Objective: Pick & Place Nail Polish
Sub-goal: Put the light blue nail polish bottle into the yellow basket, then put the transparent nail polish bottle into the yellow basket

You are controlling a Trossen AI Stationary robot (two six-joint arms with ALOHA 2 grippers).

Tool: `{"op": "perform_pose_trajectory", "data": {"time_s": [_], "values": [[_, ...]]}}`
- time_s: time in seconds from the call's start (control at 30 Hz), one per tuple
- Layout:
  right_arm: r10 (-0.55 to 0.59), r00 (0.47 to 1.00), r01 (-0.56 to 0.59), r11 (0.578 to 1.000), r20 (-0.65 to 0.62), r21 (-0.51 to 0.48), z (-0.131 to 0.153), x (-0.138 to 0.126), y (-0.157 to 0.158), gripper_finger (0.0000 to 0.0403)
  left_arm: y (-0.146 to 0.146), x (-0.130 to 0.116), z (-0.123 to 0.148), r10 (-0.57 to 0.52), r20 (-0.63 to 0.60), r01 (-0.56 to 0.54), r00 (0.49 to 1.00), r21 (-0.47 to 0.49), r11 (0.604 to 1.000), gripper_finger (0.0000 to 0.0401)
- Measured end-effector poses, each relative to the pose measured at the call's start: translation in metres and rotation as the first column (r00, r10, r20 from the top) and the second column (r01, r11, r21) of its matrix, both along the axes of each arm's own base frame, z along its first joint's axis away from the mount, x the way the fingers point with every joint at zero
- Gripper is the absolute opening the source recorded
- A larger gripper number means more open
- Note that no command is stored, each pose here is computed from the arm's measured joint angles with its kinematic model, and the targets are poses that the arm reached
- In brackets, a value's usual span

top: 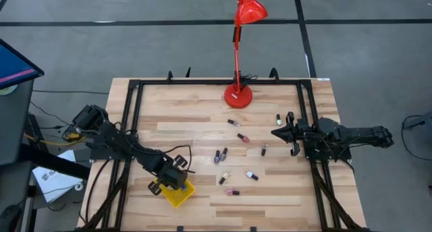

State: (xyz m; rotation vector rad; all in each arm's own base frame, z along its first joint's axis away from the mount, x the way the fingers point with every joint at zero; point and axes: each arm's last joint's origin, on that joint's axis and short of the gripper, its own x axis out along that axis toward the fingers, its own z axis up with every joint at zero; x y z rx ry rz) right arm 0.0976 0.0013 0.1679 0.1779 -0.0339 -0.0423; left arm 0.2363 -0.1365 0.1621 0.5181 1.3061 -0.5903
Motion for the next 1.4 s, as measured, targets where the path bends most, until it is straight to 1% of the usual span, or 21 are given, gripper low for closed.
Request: {"op": "perform_pose_trajectory", "data": {"time_s": [0.07, 0.13, 0.33, 0.67, 0.77, 0.93, 1.0, 1.07, 1.17, 1.23, 1.3, 1.37, 1.4], "values": [[0.000, 1.000, 0.000, 1.000, 0.000, 0.000, 0.000, 0.000, 0.000, 0.0000, 0.000, 0.000, 0.000, -0.011, 0.000, 0.011, 1.000, 0.002, 1.000, 0.0053], [0.000, 1.000, 0.000, 1.000, 0.000, 0.000, 0.000, 0.000, 0.000, 0.0000, 0.000, 0.000, 0.000, -0.052, -0.001, 0.052, 0.999, -0.002, 0.999, 0.0056], [0.000, 1.000, 0.000, 1.000, 0.000, 0.000, 0.000, 0.000, 0.000, 0.0000, 0.000, -0.004, -0.005, -0.120, -0.030, 0.119, 0.992, -0.037, 0.992, 0.0082], [0.000, 1.000, 0.000, 1.000, 0.000, 0.000, 0.000, 0.000, 0.000, 0.0000, 0.001, -0.003, -0.005, -0.117, -0.013, 0.117, 0.993, -0.018, 0.993, 0.0089], [0.000, 1.000, 0.000, 1.000, 0.000, 0.000, 0.000, 0.000, 0.000, 0.0000, 0.000, -0.003, -0.003, -0.094, -0.009, 0.094, 0.996, -0.025, 0.995, 0.0089], [0.000, 1.000, 0.000, 1.000, 0.000, 0.000, 0.000, 0.000, 0.000, 0.0000, 0.001, 0.006, 0.026, -0.008, 0.084, 0.016, 0.996, -0.088, 0.996, 0.0089], [0.000, 1.000, 0.000, 1.000, -0.001, 0.000, 0.000, 0.000, 0.000, 0.0000, 0.006, 0.008, 0.041, 0.027, 0.132, -0.011, 0.991, -0.116, 0.993, 0.0090], [0.000, 1.000, 0.000, 1.000, 0.000, 0.000, 0.000, 0.000, 0.000, 0.0000, 0.015, 0.009, 0.060, 0.095, 0.191, -0.065, 0.977, -0.159, 0.985, 0.0092], [0.000, 1.000, 0.000, 1.000, 0.000, 0.000, 0.000, 0.000, 0.000, 0.0000, 0.032, 0.010, 0.086, 0.219, 0.274, -0.155, 0.936, -0.237, 0.959, 0.0106], [0.000, 1.000, 0.000, 1.000, 0.000, 0.000, 0.000, 0.000, 0.000, 0.0000, 0.044, 0.012, 0.103, 0.283, 0.369, -0.182, 0.885, -0.286, 0.941, 0.0121], [0.000, 1.000, 0.000, 1.000, 0.000, 0.000, 0.000, 0.000, 0.000, 0.0000, 0.056, 0.014, 0.120, 0.351, 0.482, -0.217, 0.803, -0.313, 0.925, 0.0139], [0.000, 1.000, 0.000, 1.000, 0.001, 0.000, 0.000, 0.000, 0.000, 0.0000, 0.069, 0.018, 0.134, 0.427, 0.579, -0.263, 0.695, -0.348, 0.900, 0.0158], [0.000, 1.000, 0.000, 1.000, 0.001, 0.000, 0.000, 0.000, 0.000, 0.0000, 0.076, 0.022, 0.141, 0.472, 0.612, -0.281, 0.635, -0.386, 0.879, 0.0169]]}}
